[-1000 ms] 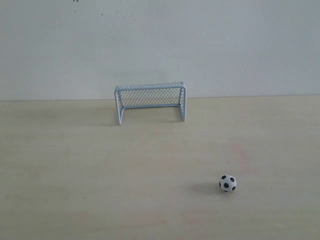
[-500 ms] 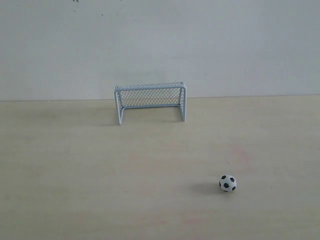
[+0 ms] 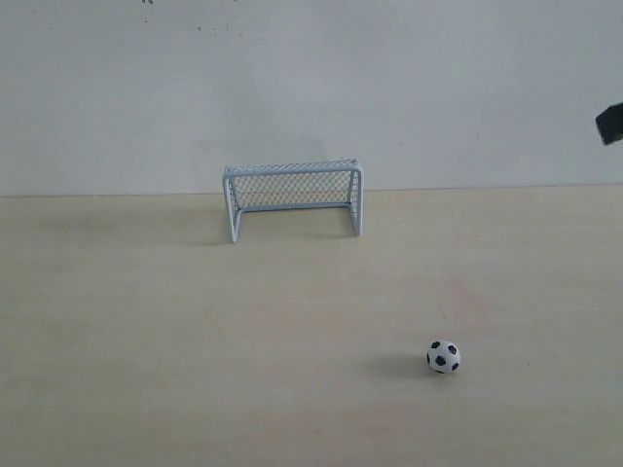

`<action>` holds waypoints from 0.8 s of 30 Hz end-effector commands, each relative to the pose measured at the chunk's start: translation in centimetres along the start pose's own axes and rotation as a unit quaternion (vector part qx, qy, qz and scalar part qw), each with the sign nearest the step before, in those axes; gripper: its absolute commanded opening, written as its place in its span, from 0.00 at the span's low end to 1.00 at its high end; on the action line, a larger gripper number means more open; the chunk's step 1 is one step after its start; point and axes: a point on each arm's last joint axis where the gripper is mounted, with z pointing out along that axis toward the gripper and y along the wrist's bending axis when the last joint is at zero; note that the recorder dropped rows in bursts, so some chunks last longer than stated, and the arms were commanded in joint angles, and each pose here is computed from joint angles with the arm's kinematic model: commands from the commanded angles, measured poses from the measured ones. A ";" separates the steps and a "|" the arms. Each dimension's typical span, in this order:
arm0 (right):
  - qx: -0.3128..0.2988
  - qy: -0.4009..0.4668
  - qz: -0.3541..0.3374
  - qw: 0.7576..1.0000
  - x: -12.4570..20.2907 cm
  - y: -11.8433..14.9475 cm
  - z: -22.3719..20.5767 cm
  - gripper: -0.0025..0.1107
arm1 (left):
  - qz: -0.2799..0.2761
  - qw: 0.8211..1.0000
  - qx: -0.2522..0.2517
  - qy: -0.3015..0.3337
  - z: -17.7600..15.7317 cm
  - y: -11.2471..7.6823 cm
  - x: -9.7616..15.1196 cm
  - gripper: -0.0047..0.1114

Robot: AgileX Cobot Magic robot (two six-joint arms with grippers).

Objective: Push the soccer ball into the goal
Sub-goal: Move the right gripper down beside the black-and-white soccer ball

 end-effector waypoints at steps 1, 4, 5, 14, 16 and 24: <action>-0.025 0.115 -0.103 0.988 -0.4 0.0 3.9 0.02 | 0.004 1.000 -0.002 -0.002 0.0 0.0 0.1 0.08; -0.061 0.155 -0.195 0.967 -0.4 0.3 6.8 0.02 | 0.004 1.000 -0.002 -0.002 0.0 0.0 0.1 0.08; -0.078 0.160 -0.250 0.952 -0.3 0.5 7.8 0.02 | 0.004 1.000 -0.002 -0.002 0.0 0.0 0.1 0.08; -0.206 0.116 -0.651 0.721 0.5 4.9 12.1 0.02 | 0.004 1.000 -0.002 -0.002 0.0 0.0 0.1 0.08; -0.214 0.084 -0.671 0.705 0.2 5.9 12.5 0.02 | 0.004 1.000 -0.002 -0.002 0.0 0.0 0.1 0.08; -0.268 -0.012 -0.688 0.674 -0.3 8.3 12.4 0.02 | 0.004 1.000 -0.002 -0.002 0.0 0.0 0.1 0.08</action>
